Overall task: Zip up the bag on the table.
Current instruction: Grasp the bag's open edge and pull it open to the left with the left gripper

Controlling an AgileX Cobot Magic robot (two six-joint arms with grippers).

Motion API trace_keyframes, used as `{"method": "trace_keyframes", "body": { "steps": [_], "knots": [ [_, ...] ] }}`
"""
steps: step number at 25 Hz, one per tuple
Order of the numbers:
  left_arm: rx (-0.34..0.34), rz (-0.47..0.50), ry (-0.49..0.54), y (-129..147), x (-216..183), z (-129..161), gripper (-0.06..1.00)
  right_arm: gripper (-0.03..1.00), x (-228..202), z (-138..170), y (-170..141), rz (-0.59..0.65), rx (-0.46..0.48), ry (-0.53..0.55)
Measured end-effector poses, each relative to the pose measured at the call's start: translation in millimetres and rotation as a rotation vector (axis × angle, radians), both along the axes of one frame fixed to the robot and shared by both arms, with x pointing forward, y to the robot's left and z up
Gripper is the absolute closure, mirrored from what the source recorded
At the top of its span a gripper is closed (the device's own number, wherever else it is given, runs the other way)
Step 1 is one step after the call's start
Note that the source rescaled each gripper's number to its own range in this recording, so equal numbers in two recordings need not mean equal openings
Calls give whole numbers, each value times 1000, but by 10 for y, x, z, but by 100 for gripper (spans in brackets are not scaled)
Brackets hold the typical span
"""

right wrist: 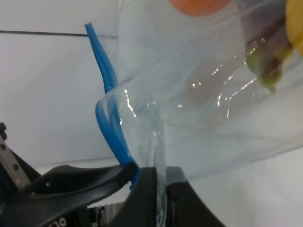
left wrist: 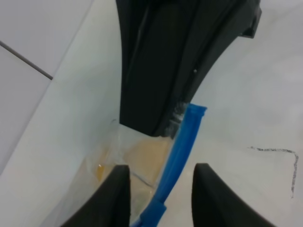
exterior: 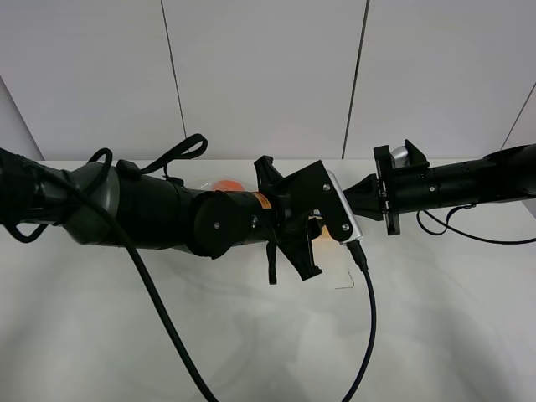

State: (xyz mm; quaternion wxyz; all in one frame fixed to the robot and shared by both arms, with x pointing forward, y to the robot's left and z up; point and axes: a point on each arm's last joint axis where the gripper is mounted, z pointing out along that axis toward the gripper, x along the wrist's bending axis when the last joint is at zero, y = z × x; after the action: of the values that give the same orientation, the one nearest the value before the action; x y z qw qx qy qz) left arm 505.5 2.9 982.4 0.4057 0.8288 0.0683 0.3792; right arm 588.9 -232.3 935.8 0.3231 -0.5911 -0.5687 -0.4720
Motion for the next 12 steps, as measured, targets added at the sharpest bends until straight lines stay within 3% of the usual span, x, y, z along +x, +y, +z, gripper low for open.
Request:
{"method": "trace_keyframes", "body": {
  "steps": [12],
  "knots": [
    [-1,1,-2,0,1,2,58,97,0,0,0,0,0,1]
  ]
}}
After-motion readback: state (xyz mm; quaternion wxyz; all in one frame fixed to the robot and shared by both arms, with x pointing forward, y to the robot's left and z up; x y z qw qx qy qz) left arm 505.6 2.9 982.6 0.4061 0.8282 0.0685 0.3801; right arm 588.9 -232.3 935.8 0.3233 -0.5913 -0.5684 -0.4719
